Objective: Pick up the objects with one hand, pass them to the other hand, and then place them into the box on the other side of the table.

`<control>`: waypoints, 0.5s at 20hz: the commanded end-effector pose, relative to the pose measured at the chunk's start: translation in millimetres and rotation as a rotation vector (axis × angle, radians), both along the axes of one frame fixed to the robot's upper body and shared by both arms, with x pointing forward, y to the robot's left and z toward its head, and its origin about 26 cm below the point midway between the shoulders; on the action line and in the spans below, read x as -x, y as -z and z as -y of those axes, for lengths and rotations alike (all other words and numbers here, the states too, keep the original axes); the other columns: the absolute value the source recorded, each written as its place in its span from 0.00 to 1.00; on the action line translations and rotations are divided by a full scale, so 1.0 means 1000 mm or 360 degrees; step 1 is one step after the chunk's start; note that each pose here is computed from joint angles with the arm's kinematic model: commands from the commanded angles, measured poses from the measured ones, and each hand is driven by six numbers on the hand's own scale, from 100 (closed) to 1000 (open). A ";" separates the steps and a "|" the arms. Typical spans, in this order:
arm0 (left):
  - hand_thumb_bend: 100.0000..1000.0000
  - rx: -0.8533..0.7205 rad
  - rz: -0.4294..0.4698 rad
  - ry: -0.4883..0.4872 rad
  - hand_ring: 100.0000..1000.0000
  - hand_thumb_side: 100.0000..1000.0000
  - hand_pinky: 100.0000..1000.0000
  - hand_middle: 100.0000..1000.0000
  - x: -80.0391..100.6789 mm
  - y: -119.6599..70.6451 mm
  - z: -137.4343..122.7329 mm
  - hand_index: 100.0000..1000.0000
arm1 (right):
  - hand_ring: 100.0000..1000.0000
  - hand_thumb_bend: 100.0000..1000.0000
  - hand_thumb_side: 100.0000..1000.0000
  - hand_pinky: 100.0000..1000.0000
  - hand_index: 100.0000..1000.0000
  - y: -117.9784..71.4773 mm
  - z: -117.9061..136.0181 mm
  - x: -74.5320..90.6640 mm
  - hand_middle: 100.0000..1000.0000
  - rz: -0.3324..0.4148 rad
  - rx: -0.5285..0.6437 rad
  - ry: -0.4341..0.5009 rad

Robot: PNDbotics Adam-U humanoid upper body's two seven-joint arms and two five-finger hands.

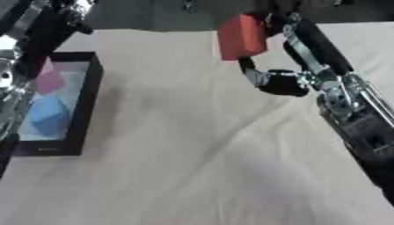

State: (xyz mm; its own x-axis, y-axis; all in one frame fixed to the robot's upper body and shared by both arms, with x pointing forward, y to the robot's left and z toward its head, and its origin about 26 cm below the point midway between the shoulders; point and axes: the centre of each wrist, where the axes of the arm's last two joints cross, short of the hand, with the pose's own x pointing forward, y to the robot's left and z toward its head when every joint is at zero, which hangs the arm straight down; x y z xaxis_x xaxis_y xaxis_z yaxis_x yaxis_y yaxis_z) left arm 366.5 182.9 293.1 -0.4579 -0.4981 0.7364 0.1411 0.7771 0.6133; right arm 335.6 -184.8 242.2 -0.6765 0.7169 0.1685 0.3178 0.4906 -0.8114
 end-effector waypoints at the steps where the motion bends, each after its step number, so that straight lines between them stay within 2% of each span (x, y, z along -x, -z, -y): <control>1: 0.12 -0.0127 -0.0008 0.0030 1.00 0.66 0.72 0.88 0.000 -0.013 0.003 0.81 | 0.59 0.00 0.00 0.69 0.54 -0.007 -0.008 0.002 0.40 0.0127 0.0026 0.0015; 5: 0.17 -0.0268 -0.0070 0.0111 1.00 0.63 0.75 0.89 0.002 -0.019 0.017 0.82 | 0.59 0.01 0.00 0.68 0.55 -0.006 -0.016 0.000 0.41 0.0245 0.0090 0.0060; 10: 0.18 -0.0451 -0.0080 0.0253 1.00 0.63 0.76 0.90 0.013 -0.029 0.042 0.83 | 0.59 0.06 0.00 0.68 0.55 0.002 -0.024 -0.007 0.42 0.0339 0.0136 0.0124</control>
State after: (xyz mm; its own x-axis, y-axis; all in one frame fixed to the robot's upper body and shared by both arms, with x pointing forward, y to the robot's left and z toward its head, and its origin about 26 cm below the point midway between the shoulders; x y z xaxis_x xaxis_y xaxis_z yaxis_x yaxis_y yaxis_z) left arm 359.3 144.4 312.5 -0.4846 -0.6050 0.6318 0.2913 0.5694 0.7687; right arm 342.1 -162.2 234.0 -0.6384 0.7697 -0.0026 0.4835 0.3984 -0.7794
